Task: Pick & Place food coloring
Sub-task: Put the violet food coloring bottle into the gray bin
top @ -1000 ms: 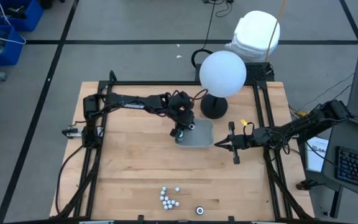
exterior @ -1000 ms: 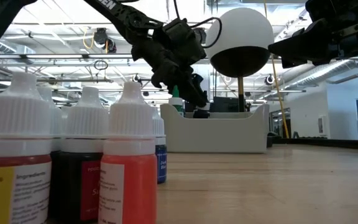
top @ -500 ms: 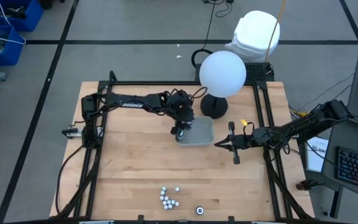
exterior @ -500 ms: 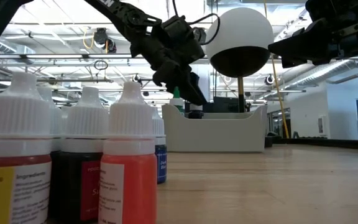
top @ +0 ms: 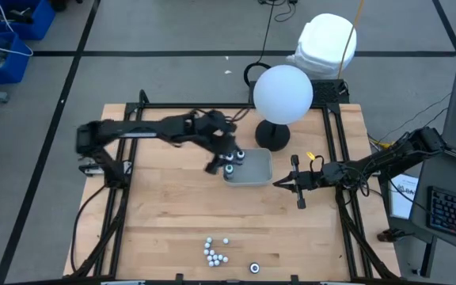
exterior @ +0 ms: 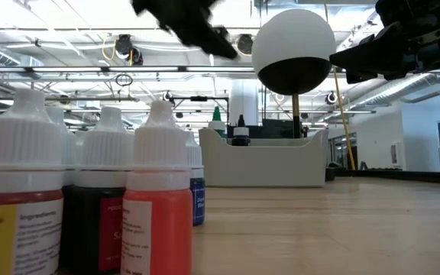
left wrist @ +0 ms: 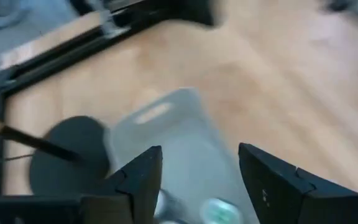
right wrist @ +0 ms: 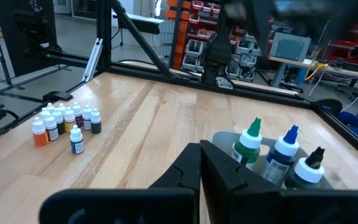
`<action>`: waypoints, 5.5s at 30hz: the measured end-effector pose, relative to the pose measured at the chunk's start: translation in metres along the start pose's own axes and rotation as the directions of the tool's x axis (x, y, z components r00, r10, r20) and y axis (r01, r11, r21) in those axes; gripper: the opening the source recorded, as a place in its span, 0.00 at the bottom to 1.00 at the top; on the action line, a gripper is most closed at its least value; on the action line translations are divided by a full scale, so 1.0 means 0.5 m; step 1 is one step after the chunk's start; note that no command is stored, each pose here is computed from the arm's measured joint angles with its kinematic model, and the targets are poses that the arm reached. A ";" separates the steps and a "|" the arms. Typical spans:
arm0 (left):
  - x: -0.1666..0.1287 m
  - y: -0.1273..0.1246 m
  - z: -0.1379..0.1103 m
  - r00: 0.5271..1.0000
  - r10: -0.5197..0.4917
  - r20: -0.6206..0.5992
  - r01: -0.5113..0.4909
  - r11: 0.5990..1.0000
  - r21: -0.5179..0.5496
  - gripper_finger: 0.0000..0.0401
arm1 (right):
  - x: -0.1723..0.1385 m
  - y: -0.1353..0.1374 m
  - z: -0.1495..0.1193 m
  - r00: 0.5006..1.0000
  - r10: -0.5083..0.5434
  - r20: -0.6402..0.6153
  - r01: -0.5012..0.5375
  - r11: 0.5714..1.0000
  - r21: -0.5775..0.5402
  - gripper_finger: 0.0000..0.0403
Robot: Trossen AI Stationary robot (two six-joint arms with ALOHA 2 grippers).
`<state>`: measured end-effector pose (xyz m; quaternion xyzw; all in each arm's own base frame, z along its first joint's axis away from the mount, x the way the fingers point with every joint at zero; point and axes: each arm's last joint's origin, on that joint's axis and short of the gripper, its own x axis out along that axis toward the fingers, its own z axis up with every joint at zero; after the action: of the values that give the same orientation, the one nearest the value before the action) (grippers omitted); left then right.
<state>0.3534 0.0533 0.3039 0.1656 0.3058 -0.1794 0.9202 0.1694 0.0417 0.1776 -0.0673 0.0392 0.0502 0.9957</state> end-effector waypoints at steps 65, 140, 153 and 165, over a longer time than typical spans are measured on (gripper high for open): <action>-0.089 -0.442 -0.290 0.792 0.213 0.572 0.014 0.931 -0.366 0.06 | 0.201 0.378 0.082 0.867 0.455 -0.203 -0.456 0.889 0.043 0.73; -0.089 -0.442 -0.289 0.792 0.212 0.573 0.016 0.930 -0.366 0.06 | 0.256 0.381 -0.019 0.898 0.419 -0.137 -0.405 0.907 0.117 0.26; -0.089 -0.439 -0.290 0.787 0.270 0.554 -0.062 0.929 -0.365 0.06 | 0.242 0.184 0.141 0.973 -0.164 -0.161 0.157 0.986 -0.059 0.26; -0.089 -0.437 -0.291 0.785 0.288 0.549 -0.081 0.925 -0.371 0.06 | 0.283 0.031 0.106 0.904 -0.326 -0.277 0.322 0.945 -0.059 0.26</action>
<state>0.1525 -0.0687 0.1788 -0.0245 0.0101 -0.0767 0.9967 0.3117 0.0779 0.2158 -0.0854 0.1690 -0.1257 0.9738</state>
